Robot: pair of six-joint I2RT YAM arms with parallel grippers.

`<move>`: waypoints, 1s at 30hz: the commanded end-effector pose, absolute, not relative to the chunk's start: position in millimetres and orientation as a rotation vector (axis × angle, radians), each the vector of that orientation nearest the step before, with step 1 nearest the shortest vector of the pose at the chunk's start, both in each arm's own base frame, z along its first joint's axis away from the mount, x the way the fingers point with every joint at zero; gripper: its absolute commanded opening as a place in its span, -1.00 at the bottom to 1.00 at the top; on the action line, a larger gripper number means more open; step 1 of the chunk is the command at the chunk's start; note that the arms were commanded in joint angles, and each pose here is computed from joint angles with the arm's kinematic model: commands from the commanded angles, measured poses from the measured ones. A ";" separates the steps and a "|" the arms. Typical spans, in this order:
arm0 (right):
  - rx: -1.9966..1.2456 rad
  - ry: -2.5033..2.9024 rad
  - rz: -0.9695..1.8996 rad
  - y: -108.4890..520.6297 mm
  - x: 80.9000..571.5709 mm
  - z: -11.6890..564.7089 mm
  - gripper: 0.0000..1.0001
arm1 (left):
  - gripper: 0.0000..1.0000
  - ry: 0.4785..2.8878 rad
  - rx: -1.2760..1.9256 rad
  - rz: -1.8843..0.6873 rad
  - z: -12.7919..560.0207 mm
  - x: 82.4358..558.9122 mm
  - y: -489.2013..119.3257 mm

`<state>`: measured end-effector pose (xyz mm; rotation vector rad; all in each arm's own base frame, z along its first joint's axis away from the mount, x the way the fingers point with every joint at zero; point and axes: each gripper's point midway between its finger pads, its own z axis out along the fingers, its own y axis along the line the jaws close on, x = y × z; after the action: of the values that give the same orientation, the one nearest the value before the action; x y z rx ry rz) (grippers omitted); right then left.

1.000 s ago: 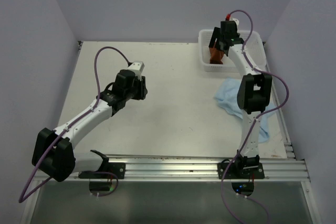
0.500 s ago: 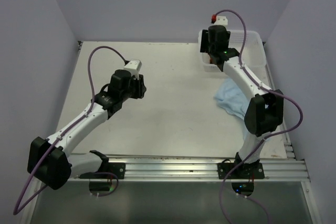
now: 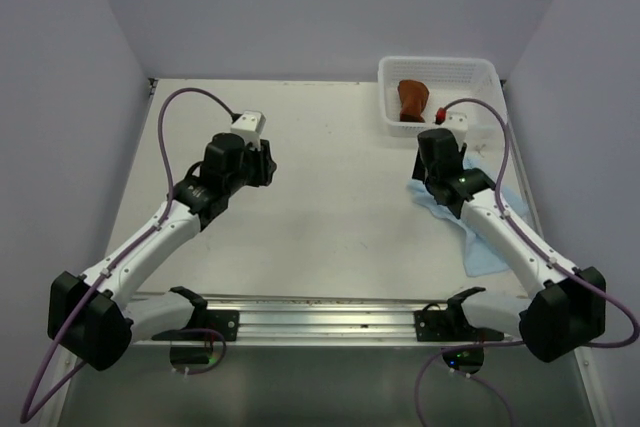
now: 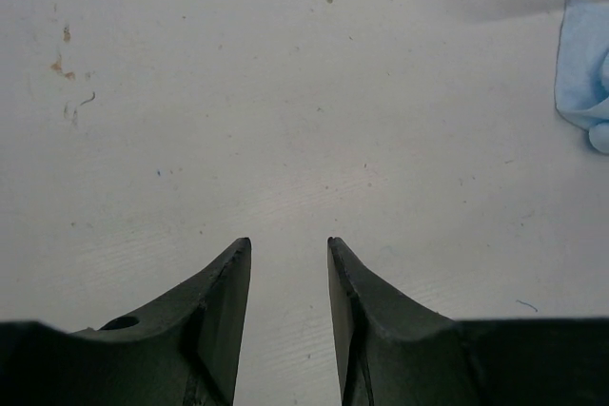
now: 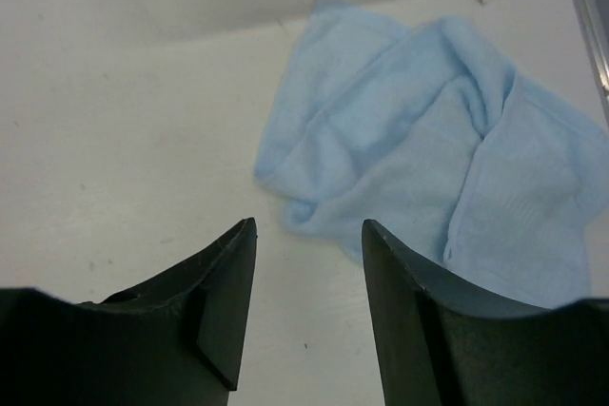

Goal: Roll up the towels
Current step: Move the towel to the center of the board

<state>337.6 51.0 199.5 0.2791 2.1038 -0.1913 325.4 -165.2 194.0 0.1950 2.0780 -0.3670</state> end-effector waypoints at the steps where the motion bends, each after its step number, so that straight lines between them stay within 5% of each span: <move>1: 0.320 2.276 -0.207 51.9 311.3 141.9 0.06 | -0.16 2.032 0.201 -0.367 206.2 326.6 -161.6; 9: 0.385 2.436 -0.209 55.5 321.1 77.6 0.18 | -0.14 2.051 0.208 -0.364 200.6 325.9 -162.1; 13: 0.384 2.477 -0.236 58.0 329.2 58.5 -0.16 | -0.14 2.063 0.214 -0.363 197.6 326.0 -162.7; 19: 0.371 2.456 -0.263 56.5 338.2 67.3 -0.30 | -0.14 2.076 0.218 -0.364 195.9 326.3 -163.7; 23: 0.377 2.432 -0.271 54.4 340.7 75.9 0.15 | -0.14 2.069 0.217 -0.361 197.3 325.4 -162.6; 30: 0.418 2.398 -0.343 44.2 344.0 74.0 0.22 | -0.14 2.068 0.214 -0.349 197.9 325.3 -160.3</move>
<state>328.1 49.1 58.2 0.3636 2.4849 -0.3187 322.0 -163.8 189.4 0.1993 2.0991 -0.3619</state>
